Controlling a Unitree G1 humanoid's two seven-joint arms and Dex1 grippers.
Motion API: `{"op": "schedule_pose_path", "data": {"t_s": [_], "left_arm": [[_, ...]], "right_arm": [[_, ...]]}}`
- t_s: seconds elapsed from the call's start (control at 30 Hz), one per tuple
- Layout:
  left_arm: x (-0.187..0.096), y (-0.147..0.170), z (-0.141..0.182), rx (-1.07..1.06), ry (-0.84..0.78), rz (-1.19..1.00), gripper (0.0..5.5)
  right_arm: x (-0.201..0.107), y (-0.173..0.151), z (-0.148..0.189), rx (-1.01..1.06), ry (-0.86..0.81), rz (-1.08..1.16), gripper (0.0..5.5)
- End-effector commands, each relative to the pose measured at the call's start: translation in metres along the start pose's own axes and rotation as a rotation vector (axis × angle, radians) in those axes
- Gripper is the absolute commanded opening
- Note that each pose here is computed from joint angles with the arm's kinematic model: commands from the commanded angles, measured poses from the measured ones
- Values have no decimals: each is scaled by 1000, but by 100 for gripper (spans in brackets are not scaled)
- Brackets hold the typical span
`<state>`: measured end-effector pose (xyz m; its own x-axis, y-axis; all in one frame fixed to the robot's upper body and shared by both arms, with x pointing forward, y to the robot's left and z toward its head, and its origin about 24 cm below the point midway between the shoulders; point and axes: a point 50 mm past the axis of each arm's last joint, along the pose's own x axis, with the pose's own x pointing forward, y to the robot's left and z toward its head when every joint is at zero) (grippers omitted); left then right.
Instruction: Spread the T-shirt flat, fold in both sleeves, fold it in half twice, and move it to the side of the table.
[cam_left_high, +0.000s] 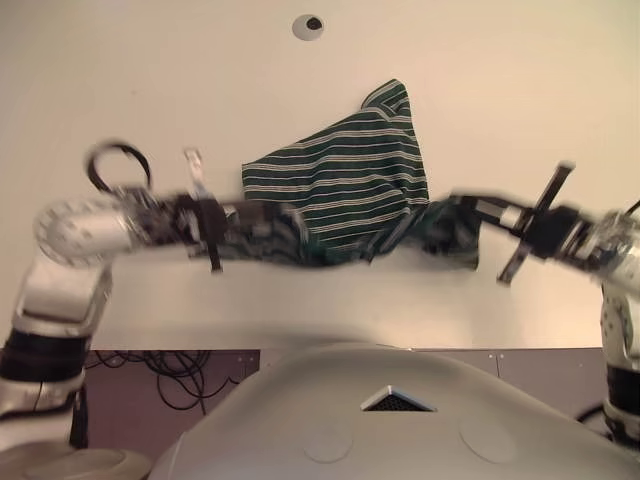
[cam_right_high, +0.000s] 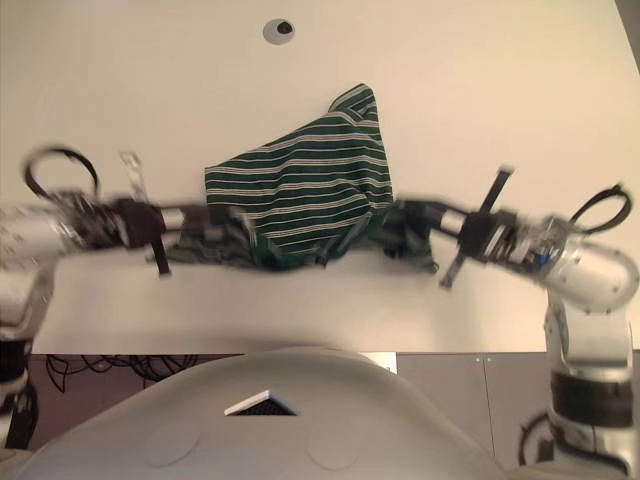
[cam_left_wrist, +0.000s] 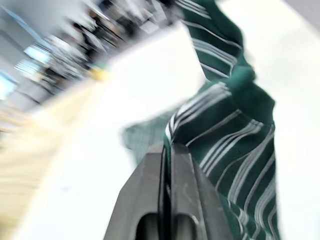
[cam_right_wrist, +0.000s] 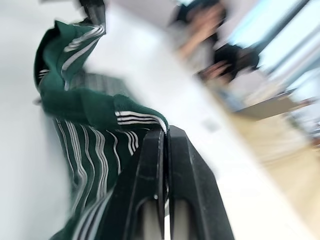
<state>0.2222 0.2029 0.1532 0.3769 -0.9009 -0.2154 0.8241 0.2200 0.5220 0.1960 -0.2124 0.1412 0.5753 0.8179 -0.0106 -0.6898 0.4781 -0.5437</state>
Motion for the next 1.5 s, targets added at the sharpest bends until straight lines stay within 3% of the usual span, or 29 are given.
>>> {"op": "schedule_pose_path", "data": {"t_s": [0.03, 0.2, 0.33, 0.5, 0.8, 0.93, 1.0, 1.07, 1.17, 1.23, 1.27, 1.37, 1.43, 1.5], "left_arm": [[-3, 89, 40, 186, -79, 210, 4], [23, 187, 53, 318, 24, 467, 4], [46, 230, 66, 324, 177, 668, 4], [65, 243, 73, 379, 327, 774, 4], [77, 249, 113, 509, 126, 959, 4], [78, 239, 88, 416, 90, 857, 4], [78, 226, 63, 293, 47, 714, 4], [75, 203, 28, 135, -2, 494, 4], [38, 145, -22, -193, -154, 47, 4], [-11, 78, -17, -377, -247, -231, 4], [-30, 25, -10, -455, -198, -420, 4], [-40, -85, 6, -662, -130, -770, 4], [-43, -120, -11, -644, 0, -796, 4], [-42, -131, -34, -511, 159, -733, 4]], "right_arm": [[32, -78, 27, -82, -163, -270, 0], [76, -159, 38, -120, -142, -456, 0], [112, -207, 54, -38, -150, -563, 0], [131, -231, 54, -28, -17, -638, 0], [124, -238, 56, -96, -61, -706, 0], [117, -218, 41, -114, -157, -573, 0], [112, -195, 33, -139, -217, -412, 0], [99, -153, 26, -135, -275, -141, 0], [51, -51, 12, 56, -254, 387, 0], [2, 20, -1, 293, -97, 697, 0], [-25, 45, -6, 403, 14, 797, 0], [-68, 71, -11, 531, 221, 870, 0], [-77, 74, -13, 528, 281, 839, 0], [-80, 80, -13, 502, 318, 824, 0]]}}
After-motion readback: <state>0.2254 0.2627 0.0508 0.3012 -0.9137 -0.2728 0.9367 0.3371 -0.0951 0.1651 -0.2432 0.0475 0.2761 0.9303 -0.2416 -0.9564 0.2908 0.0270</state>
